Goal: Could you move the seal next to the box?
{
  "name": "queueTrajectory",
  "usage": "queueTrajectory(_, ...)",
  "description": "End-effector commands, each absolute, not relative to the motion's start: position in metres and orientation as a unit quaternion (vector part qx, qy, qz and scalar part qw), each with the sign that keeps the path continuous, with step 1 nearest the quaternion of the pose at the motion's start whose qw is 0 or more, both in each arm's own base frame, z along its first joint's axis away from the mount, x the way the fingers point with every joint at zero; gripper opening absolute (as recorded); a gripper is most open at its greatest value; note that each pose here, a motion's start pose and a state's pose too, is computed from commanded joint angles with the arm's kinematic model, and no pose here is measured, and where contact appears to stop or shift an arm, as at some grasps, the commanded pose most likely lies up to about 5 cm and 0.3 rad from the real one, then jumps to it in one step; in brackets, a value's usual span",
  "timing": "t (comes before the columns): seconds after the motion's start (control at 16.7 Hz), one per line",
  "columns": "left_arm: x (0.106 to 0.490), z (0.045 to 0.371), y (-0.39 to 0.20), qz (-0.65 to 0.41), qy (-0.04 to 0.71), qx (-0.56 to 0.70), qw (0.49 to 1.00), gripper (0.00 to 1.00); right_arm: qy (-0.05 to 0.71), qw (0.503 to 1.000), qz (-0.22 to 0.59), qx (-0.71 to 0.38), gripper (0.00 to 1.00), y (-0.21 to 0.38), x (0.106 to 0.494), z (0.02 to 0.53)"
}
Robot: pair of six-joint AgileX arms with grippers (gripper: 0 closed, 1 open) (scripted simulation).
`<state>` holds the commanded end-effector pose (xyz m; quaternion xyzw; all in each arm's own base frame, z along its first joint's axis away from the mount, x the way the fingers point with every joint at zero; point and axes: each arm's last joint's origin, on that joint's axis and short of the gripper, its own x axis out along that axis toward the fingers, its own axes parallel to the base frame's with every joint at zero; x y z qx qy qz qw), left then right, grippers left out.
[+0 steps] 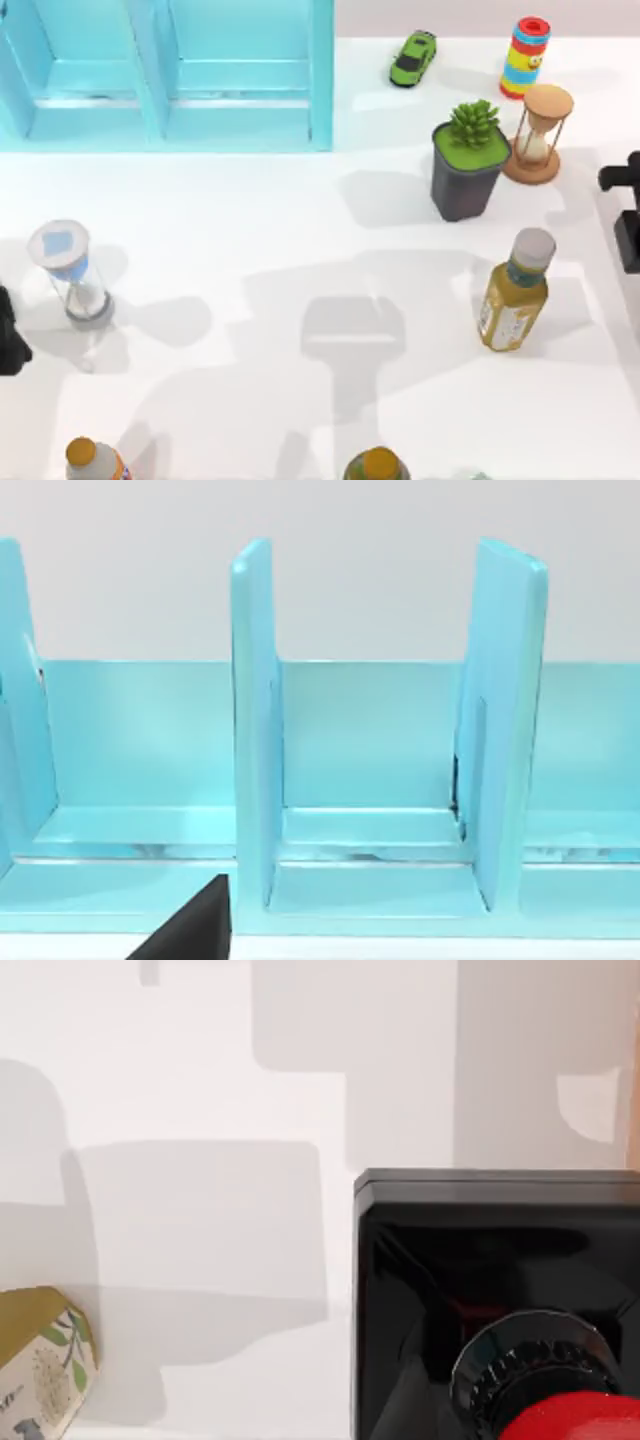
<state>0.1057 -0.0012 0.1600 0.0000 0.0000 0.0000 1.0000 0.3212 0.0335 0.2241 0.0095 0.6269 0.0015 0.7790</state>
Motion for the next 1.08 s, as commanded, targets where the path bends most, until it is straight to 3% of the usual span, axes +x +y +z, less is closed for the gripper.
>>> queueTrajectory(0.72, 0.1057, 0.16, -0.0012, 0.0, 0.0, 0.0, 1.0, 1.0, 0.627, 0.779, 0.002, 0.009, 0.98, 0.0335, 0.3212, 0.2241)
queueTrajectory(1.08, 0.1057, 0.16, -0.0012, 0.0, 0.0, 0.0, 1.0, 1.0, 0.627, 0.779, 0.002, 0.009, 1.0, 0.0335, 0.3212, 0.2241)
